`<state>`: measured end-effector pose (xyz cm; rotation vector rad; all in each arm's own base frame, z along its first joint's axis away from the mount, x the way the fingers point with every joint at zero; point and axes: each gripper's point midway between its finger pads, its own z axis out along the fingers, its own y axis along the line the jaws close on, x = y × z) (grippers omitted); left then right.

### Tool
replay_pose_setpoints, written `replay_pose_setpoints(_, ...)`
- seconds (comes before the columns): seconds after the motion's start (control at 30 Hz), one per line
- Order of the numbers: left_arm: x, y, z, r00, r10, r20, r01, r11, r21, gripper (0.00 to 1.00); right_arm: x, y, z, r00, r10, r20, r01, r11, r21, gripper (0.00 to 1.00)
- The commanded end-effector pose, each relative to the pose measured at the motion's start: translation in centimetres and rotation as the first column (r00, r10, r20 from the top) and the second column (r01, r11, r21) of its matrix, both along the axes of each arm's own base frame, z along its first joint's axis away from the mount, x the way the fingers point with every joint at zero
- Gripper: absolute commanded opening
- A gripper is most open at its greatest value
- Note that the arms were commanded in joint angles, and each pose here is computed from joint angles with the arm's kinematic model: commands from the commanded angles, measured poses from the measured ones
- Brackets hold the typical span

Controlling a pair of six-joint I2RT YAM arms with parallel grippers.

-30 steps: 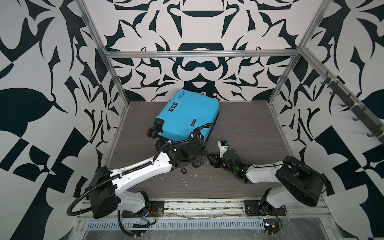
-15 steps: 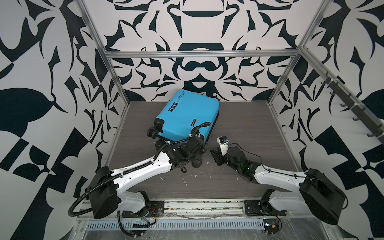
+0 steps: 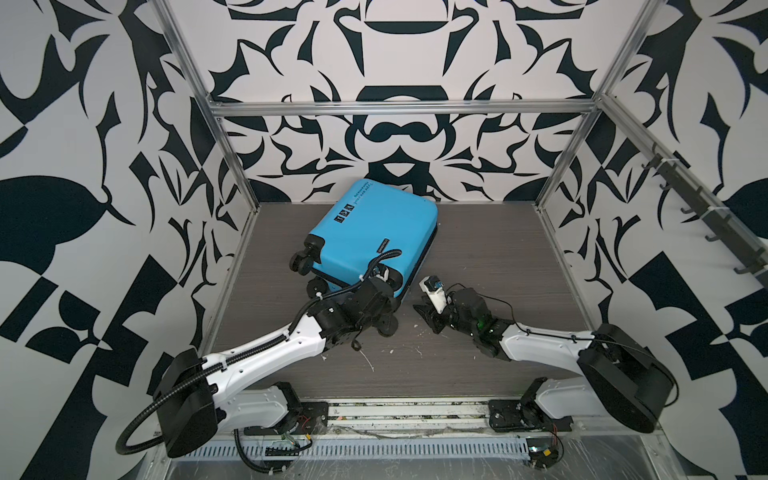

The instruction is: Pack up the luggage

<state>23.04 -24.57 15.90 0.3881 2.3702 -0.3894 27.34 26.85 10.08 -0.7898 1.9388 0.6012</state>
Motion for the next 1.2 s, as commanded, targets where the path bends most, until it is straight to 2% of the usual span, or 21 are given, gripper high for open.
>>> replay_pose_setpoints(0.0, 0.0, 3.4, -0.6, 0.996, 0.083, -0.010, -0.083, 0.995, 0.064, 0.00, 1.5, 1.9, 3.3, 0.994, 0.054, 0.091, -0.062, 0.995, 0.082, 0.40)
replay_pose_setpoints(0.37, -0.5, 5.6, -0.5, 0.995, 0.100, -0.013, -0.099, 0.993, 0.060, 0.00, 3.1, 5.5, 3.9, 0.990, 0.136, 0.046, -0.142, 0.967, 0.209, 0.37)
replay_pose_setpoints(1.17, -0.6, 5.3, -0.6, 0.996, 0.086, -0.034, -0.085, 0.995, 0.054, 0.00, 2.5, 7.8, 2.9, 0.968, 0.252, -0.017, -0.238, 0.932, 0.274, 0.34)
